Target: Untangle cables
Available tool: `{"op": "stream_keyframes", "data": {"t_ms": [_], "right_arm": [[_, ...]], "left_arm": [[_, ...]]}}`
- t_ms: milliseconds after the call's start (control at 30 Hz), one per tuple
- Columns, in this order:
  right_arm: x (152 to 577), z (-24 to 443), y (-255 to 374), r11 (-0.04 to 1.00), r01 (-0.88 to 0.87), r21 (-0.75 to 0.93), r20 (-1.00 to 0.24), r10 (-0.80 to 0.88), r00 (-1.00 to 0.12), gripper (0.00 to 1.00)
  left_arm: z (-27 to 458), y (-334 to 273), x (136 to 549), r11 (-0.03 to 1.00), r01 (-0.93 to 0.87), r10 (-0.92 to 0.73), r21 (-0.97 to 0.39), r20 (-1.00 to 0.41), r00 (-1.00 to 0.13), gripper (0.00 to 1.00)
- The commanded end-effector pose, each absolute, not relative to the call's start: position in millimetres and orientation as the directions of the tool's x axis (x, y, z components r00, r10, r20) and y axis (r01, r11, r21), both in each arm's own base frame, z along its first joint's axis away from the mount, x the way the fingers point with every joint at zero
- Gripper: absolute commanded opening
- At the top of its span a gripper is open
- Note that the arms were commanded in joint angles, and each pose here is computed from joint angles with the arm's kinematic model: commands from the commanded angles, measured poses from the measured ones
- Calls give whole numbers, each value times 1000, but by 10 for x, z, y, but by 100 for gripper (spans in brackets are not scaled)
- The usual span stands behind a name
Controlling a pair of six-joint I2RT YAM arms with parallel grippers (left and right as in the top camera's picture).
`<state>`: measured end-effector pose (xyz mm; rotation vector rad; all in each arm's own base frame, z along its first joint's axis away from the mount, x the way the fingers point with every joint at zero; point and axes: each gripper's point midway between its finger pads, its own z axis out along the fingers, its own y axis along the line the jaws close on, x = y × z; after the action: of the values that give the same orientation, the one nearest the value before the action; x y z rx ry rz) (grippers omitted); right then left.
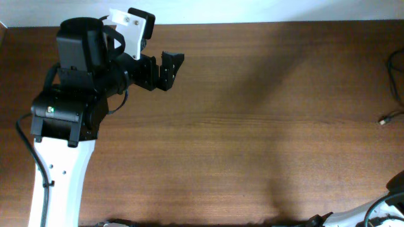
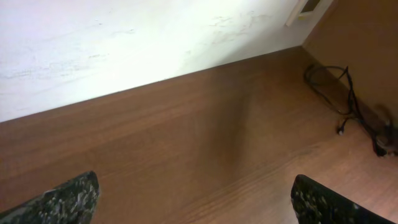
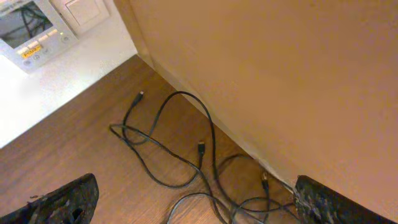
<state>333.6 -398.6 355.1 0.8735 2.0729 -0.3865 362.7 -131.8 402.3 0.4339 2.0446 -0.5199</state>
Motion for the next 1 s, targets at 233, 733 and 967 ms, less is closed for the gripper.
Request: {"op": "stream_keyframes", "data": {"t_ms": [233,733,967], "right_arm": [[4557,3916,-2313,960,207,191,-854,266,-447,99],[4439,3455,1658,856,-514,-60,-699,-404,-590,99],[3561,4036,2066,809,-587,-22,-756,-397,-520,99]], "left_arm": [[4040,-1200,3666,883,448,107,-137,-872,-477,99],[3927,-981,3603,909,385,79,-163,-838,-540,87],[4068,-981,3395,901,409,92,-146,-856,-509,84]]}}
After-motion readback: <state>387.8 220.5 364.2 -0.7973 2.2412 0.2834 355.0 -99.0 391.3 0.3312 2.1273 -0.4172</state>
